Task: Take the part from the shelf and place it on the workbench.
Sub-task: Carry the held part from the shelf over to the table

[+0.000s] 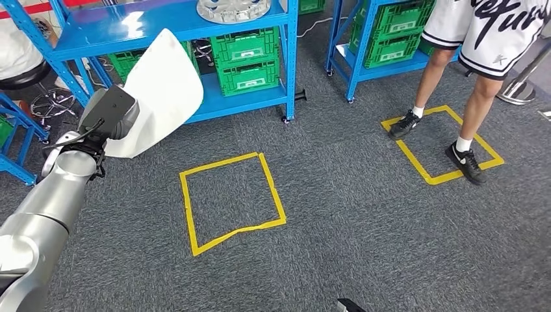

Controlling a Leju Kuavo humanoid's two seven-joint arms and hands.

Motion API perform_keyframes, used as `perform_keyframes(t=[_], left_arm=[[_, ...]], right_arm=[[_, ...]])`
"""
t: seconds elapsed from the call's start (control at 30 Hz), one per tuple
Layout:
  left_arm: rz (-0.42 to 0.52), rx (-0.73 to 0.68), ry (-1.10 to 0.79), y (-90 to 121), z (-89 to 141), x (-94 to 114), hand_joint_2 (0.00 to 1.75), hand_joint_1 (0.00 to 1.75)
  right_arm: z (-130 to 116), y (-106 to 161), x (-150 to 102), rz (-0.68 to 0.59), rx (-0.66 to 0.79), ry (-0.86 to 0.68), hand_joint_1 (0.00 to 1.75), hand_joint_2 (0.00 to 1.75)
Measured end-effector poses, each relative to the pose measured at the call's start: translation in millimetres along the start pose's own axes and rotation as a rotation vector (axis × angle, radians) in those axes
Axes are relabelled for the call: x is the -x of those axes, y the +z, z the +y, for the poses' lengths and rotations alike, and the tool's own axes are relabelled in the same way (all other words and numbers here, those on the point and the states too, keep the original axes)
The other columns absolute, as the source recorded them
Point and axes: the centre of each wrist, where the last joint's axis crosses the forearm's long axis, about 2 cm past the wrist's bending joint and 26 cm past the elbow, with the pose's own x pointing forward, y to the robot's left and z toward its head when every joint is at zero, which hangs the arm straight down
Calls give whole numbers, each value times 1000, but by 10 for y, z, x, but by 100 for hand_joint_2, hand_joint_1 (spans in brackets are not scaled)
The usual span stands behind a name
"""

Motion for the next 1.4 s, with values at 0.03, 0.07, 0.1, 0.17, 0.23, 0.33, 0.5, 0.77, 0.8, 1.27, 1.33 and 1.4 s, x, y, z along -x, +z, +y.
perform_keyframes(t=[0.03,0.07,0.1,0.17,0.23,0.33,0.5,0.77,0.8,1.27,1.33,1.4], left_arm=[[-1,0,1,-1,-3,-3,175,175],[-1,0,2,-4,-13,-8,175,175],[-1,1,4,-6,-25,-13,175,175],[-3,3,8,-14,-50,-27,175,175],[-5,4,11,-19,-67,-36,175,175],[-3,8,16,-11,-100,-29,175,175],[-19,-1,20,-12,-89,-33,175,175],[-20,-5,23,2,-84,-9,175,175],[-16,-4,24,9,-88,3,175,175],[-28,-15,24,-22,-65,-42,175,175],[-22,-11,27,-10,-87,-23,175,175],[-18,-10,27,-2,-93,-11,175,175]], right_arm=[[5,-2,3,0,0,-1,0,0],[8,-4,8,-1,-1,-3,0,0],[13,-7,16,-1,-1,-4,0,0],[16,-11,27,3,-1,-7,0,0],[17,-10,23,4,-3,-8,0,0],[10,-4,8,1,-3,-11,0,0],[2,4,-13,8,-3,-16,0,0],[-2,1,-2,11,-18,-21,0,0],[-2,1,1,12,-21,-18,0,0],[-3,-5,21,19,-18,2,0,0],[-7,-5,21,19,-17,4,0,0],[-11,-4,20,20,-15,6,0,0]])
